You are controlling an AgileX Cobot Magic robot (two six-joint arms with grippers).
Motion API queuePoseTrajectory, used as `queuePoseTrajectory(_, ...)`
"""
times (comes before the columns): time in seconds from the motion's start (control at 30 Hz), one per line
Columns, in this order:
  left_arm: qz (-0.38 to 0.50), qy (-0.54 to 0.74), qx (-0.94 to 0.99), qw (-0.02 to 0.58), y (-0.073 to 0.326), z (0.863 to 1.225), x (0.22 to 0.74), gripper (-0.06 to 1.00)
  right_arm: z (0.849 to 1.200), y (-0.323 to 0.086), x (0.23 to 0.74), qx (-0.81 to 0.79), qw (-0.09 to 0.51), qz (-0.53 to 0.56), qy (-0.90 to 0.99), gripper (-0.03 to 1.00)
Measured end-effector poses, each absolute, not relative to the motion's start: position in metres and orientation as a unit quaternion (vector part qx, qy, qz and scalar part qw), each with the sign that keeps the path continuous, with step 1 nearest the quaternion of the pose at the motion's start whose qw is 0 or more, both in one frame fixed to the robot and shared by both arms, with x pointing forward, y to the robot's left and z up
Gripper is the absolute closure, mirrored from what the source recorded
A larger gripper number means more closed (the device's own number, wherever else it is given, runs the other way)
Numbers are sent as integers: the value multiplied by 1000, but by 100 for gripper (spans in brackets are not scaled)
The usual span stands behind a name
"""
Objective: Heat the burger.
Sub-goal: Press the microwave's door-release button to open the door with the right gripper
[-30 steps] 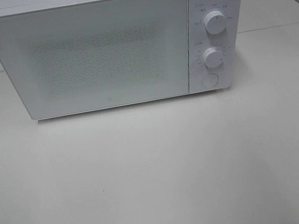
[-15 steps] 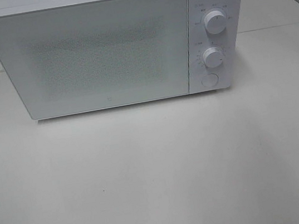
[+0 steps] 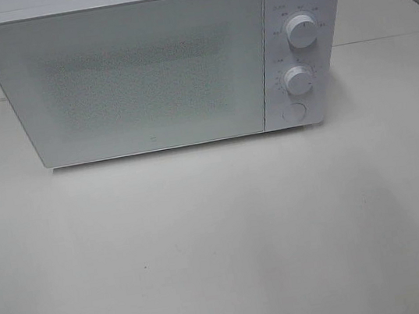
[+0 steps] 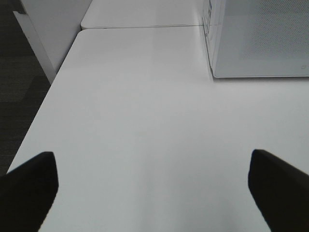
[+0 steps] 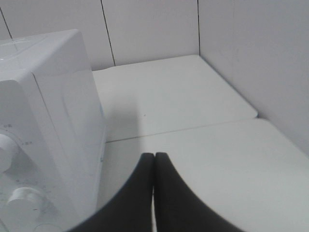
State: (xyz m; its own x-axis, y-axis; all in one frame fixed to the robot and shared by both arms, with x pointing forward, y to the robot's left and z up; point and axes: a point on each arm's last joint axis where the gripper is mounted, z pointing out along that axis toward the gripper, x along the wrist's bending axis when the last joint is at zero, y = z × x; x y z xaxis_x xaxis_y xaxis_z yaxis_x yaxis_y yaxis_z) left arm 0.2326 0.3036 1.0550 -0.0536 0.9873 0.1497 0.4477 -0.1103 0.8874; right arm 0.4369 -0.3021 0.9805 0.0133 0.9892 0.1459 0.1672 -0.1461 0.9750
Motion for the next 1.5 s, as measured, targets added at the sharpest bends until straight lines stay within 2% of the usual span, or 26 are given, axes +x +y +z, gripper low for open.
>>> queuePoseTrajectory(0.17, 427, 587, 611, 316, 304, 1055, 233, -5, 966, -294, 429, 622, 325, 532, 474, 97)
queuePoseTrajectory(0.3, 427, 587, 611, 316, 304, 1055, 233, -5, 963, -290, 426, 644, 280, 550, 451, 97)
queuePoseTrajectory(0.37, 427, 587, 611, 316, 304, 1055, 233, -5, 958, -283, 422, 671, 224, 567, 421, 97)
queuePoseTrajectory(0.4, 427, 587, 611, 316, 304, 1055, 233, -5, 958, -283, 422, 671, 224, 567, 421, 97)
queuePoseTrajectory(0.47, 427, 587, 611, 316, 304, 1055, 233, -5, 956, -271, 420, 685, 179, 575, 412, 97)
queuePoseTrajectory(0.63, 427, 587, 611, 316, 304, 1055, 233, -5, 945, -251, 421, 709, 126, 568, 398, 97)
queuePoseTrajectory(0.83, 427, 587, 611, 316, 304, 1055, 233, -5, 920, -231, 425, 737, 91, 549, 383, 97)
queuePoseTrajectory(1.07, 427, 587, 611, 316, 304, 1055, 233, -5, 912, -209, 440, 742, 68, 558, 365, 97)
queuePoseTrajectory(1.23, 427, 587, 611, 316, 304, 1055, 233, -5, 900, -188, 455, 772, 18, 552, 314, 97)
queuePoseTrajectory(1.5, 427, 587, 611, 316, 304, 1055, 233, -5, 889, -172, 475, 802, -16, 552, 226, 97)
